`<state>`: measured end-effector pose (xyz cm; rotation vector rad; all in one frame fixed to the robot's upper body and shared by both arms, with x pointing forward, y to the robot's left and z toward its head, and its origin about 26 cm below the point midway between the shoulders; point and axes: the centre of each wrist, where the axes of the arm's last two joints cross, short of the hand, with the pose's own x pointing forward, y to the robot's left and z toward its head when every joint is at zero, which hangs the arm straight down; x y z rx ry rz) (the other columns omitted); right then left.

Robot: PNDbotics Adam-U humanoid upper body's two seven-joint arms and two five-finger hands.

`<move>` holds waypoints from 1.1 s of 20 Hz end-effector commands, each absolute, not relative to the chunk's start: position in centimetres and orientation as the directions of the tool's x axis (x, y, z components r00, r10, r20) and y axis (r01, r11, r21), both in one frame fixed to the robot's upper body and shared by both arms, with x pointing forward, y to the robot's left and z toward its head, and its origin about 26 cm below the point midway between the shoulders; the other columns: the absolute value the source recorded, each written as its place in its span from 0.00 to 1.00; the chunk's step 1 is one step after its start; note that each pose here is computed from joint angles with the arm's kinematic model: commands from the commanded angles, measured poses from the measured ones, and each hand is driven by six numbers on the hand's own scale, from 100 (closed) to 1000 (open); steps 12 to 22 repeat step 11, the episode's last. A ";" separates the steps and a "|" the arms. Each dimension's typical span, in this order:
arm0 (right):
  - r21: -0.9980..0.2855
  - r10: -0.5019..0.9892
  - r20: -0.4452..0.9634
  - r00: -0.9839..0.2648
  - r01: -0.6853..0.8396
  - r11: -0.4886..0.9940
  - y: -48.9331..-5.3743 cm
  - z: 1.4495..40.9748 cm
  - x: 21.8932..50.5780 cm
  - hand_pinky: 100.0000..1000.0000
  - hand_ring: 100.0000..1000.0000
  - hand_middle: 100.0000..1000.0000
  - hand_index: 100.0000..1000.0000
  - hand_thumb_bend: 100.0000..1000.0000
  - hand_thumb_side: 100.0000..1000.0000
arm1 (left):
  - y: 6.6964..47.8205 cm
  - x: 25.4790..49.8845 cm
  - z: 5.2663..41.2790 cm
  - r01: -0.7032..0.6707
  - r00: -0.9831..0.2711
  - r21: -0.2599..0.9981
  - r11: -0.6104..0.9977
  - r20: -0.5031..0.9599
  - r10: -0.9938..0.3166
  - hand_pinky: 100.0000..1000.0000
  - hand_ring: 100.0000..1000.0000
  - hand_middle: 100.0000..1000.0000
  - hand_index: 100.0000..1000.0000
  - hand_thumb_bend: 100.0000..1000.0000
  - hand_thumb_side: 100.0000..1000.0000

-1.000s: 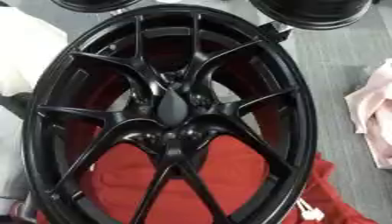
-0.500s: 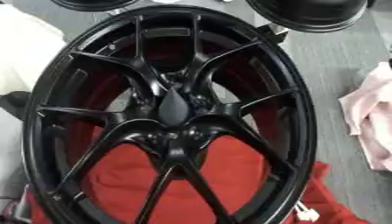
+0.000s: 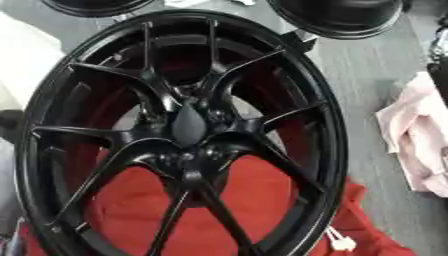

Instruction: Pull the pin out of the wheel hub.

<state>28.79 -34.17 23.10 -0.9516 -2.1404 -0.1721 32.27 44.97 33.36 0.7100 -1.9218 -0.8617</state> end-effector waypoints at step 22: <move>-0.173 0.613 0.647 -0.453 0.695 0.697 -34.0 25.0 28.7 0.72 0.65 0.74 0.86 0.00 0.43 | 36.5 30.6 27.2 -0.013 -0.749 0.486 0.874 0.574 -0.330 0.70 0.69 0.63 0.82 0.04 0.80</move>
